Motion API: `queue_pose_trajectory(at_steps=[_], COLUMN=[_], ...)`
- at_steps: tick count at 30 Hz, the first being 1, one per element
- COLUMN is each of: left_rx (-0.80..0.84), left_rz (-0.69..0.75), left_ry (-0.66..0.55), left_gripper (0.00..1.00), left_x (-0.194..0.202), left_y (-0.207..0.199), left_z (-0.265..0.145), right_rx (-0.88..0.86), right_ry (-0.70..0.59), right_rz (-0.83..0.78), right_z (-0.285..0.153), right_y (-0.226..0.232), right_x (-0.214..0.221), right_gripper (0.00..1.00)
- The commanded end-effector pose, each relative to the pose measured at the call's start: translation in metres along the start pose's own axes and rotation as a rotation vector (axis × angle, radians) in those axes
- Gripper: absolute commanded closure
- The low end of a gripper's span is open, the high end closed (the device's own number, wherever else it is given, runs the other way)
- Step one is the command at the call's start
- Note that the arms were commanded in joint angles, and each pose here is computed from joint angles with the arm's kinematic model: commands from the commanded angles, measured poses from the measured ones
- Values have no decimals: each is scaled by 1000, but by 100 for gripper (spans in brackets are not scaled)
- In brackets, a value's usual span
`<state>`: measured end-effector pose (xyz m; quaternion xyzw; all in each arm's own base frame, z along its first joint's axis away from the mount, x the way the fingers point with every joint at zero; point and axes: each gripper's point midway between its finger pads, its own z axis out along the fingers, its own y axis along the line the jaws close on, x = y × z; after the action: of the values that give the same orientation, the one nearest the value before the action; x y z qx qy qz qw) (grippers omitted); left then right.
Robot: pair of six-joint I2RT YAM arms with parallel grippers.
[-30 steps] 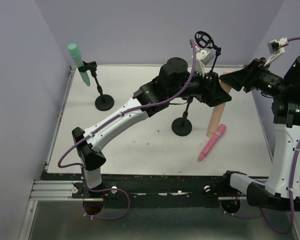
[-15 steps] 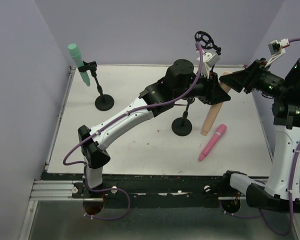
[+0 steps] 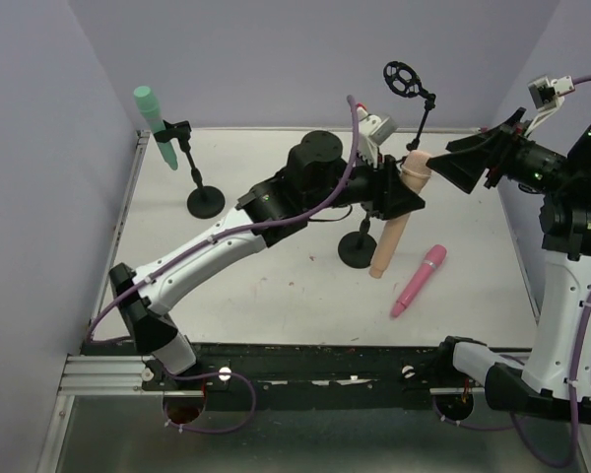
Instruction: Attach the microphones to the stand
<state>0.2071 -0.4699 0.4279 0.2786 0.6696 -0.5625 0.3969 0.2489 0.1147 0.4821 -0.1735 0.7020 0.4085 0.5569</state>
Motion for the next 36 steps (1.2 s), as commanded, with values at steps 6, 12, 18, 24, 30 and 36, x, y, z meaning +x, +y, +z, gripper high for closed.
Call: queue_pose_trajectory(at_steps=[6, 12, 18, 24, 30, 36], left_rx=[-49, -26, -170, -222, -242, -254], left_rz=[230, 431, 647, 735, 740, 746], left_ry=[-190, -242, -216, -265, -276, -285], left_gripper=[96, 97, 98, 98, 99, 99], left_x=[-29, 11, 67, 97, 99, 99], left_y=[-18, -7, 35, 60, 65, 67], left_z=[-128, -199, -245, -257, -261, -263], right_rx=[-149, -344, -372, -482, -542, -648], right_ry=[68, 178, 261, 268, 180, 161], right_rz=[-201, -405, -515, -587, -534, -486], right_z=[4, 14, 25, 55, 82, 95], right_y=[-3, -54, -109, -116, -121, -122], right_x=[21, 127, 206, 256, 242, 249], right_gripper=[0, 0, 0, 5, 11, 16])
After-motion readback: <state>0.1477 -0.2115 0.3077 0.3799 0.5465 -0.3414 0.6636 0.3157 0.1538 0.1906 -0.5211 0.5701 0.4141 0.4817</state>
